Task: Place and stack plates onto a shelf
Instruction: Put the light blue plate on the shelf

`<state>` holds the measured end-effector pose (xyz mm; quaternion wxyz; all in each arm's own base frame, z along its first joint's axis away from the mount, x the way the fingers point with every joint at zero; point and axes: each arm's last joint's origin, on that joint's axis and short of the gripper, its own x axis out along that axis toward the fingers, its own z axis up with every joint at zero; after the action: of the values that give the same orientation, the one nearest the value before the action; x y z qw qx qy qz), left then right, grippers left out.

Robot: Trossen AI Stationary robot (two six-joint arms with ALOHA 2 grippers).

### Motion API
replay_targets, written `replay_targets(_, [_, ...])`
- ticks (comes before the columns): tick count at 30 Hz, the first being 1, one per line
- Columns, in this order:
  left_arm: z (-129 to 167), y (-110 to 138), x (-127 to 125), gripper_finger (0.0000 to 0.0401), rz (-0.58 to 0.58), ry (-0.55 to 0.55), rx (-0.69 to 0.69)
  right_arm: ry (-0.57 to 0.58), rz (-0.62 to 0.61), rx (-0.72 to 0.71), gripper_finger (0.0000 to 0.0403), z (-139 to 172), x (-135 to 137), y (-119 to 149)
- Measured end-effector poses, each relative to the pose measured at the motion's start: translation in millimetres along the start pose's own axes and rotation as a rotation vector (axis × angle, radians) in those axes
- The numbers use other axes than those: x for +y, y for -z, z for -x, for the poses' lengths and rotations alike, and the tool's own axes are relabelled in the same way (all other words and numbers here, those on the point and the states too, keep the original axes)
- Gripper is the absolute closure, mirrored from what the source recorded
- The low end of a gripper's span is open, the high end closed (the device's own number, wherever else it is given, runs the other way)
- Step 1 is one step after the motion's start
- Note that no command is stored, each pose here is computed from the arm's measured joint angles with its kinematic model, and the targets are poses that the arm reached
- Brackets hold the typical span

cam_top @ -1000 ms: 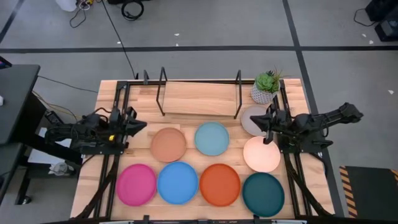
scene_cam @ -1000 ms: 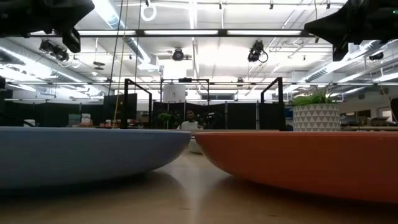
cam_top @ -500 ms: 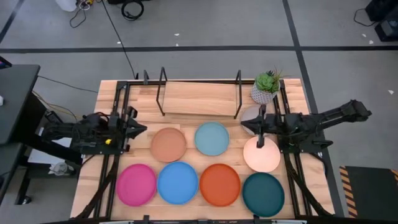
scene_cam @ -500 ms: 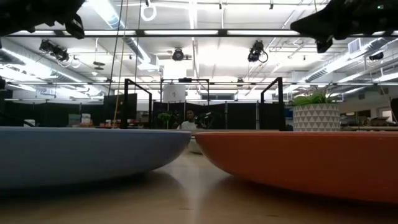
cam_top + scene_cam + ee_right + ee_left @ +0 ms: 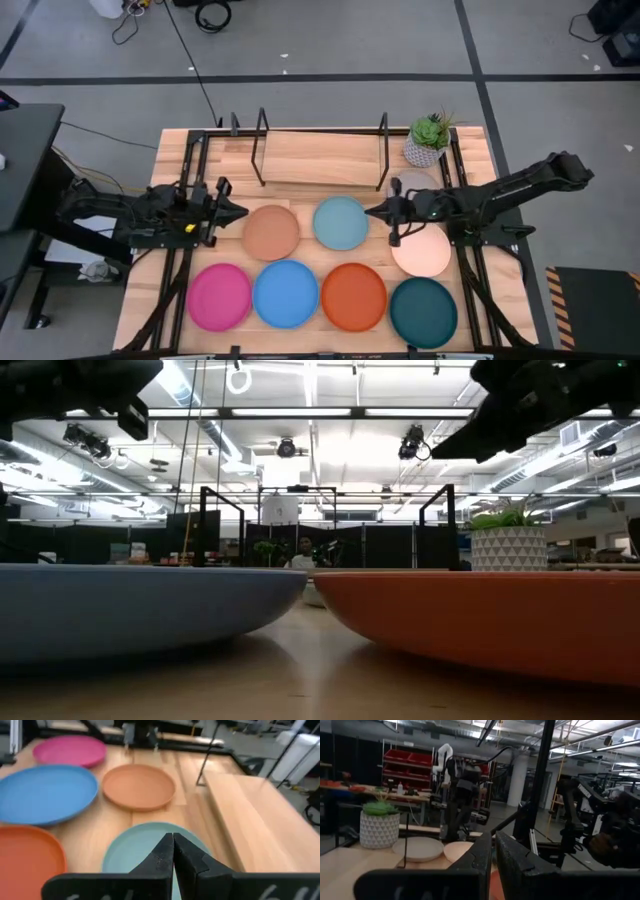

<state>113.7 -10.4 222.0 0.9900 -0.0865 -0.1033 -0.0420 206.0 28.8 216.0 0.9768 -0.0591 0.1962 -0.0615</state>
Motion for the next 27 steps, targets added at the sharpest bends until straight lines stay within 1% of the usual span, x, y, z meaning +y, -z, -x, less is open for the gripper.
replay_targets(4, [-4.7, 1.5, 0.2, 0.0369, 0.012, -0.005, 0.003, -0.014, 0.050, 0.085, 0.0376, -12.1, 6.6, -2.4])
replay_targets(6, [-7.2, 2.9, 0.9, 0.0369, 0.012, -0.026, 0.008, -0.022, 0.084, 0.130, 0.0367, -17.4, 10.0, -2.8])
replay_targets(11, [-13.1, 8.1, 3.7, 0.0369, 0.010, -0.102, 0.032, -0.050, 0.181, 0.271, 0.0325, -30.5, 19.9, -1.7])
replay_targets(14, [-15.5, 11.5, 4.5, 0.0369, 0.020, -0.117, 0.056, -0.097, 0.292, 0.362, 0.0296, -35.9, 26.4, 0.9])
replay_targets(16, [-16.4, 13.0, 4.7, 0.0369, 0.031, -0.119, 0.066, -0.132, 0.338, 0.415, 0.0285, -39.9, 31.5, 3.3])
replay_targets(22, [-18.5, 15.3, 5.0, 0.0369, 0.031, -0.123, 0.080, -0.182, 0.386, 0.612, 0.0283, -57.5, 41.2, 5.7])
replay_targets(27, [-18.8, 10.9, 4.3, 0.0369, 0.061, -0.115, 0.033, -0.201, 0.425, 0.709, 0.0280, -75.2, 48.5, 7.1])
